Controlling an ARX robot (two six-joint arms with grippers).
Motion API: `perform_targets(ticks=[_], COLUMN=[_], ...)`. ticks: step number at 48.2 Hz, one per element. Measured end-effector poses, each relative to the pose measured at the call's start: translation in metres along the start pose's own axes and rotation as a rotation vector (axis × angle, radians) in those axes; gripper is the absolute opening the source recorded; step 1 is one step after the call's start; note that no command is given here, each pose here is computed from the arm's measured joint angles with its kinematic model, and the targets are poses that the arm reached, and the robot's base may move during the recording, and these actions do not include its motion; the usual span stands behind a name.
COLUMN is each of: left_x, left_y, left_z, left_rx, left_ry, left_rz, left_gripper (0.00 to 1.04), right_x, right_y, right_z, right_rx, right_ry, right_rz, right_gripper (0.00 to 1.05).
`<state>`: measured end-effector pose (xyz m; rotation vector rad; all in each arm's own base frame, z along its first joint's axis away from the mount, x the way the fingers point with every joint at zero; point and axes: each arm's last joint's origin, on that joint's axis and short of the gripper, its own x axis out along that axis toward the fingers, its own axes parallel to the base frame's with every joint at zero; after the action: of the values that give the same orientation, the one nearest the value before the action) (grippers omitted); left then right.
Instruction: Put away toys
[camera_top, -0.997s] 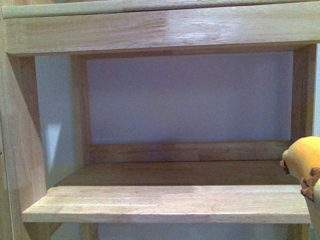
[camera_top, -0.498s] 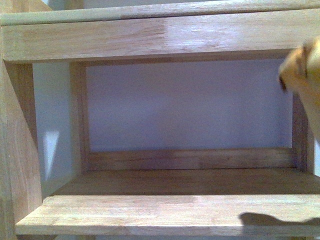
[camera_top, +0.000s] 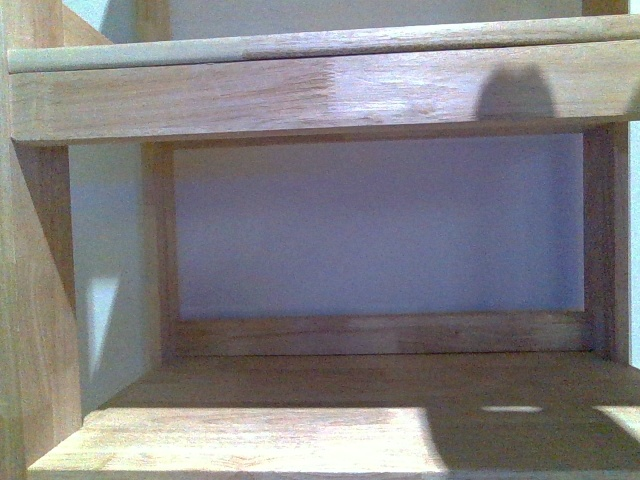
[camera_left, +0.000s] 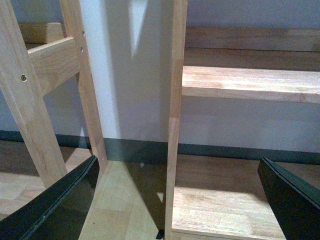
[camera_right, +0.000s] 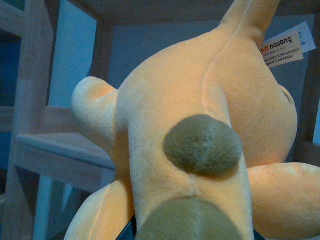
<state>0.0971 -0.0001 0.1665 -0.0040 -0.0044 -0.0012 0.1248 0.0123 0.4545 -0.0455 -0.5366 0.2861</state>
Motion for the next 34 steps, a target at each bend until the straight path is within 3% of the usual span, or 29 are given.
perform_targets(ticks=[9,20,34], left_x=[0.0,0.0,0.0], left_y=[0.0,0.0,0.0], left_z=[0.0,0.0,0.0], left_rx=[0.0,0.0,0.0], left_ry=[0.0,0.0,0.0], left_rz=[0.0,0.0,0.0], left_gripper=[0.99,0.99,0.99], right_x=[0.056,0.127,0.206], right_y=[-0.006,-0.003,0.034], right_z=[0.001,-0.015,-0.022], right_rx=[0.026,0.072,0.247], right_ry=[0.023,0.115,0.164], right_rz=[-0.033,-0.021,0.106], right_gripper=[0.09,0.09,0.09])
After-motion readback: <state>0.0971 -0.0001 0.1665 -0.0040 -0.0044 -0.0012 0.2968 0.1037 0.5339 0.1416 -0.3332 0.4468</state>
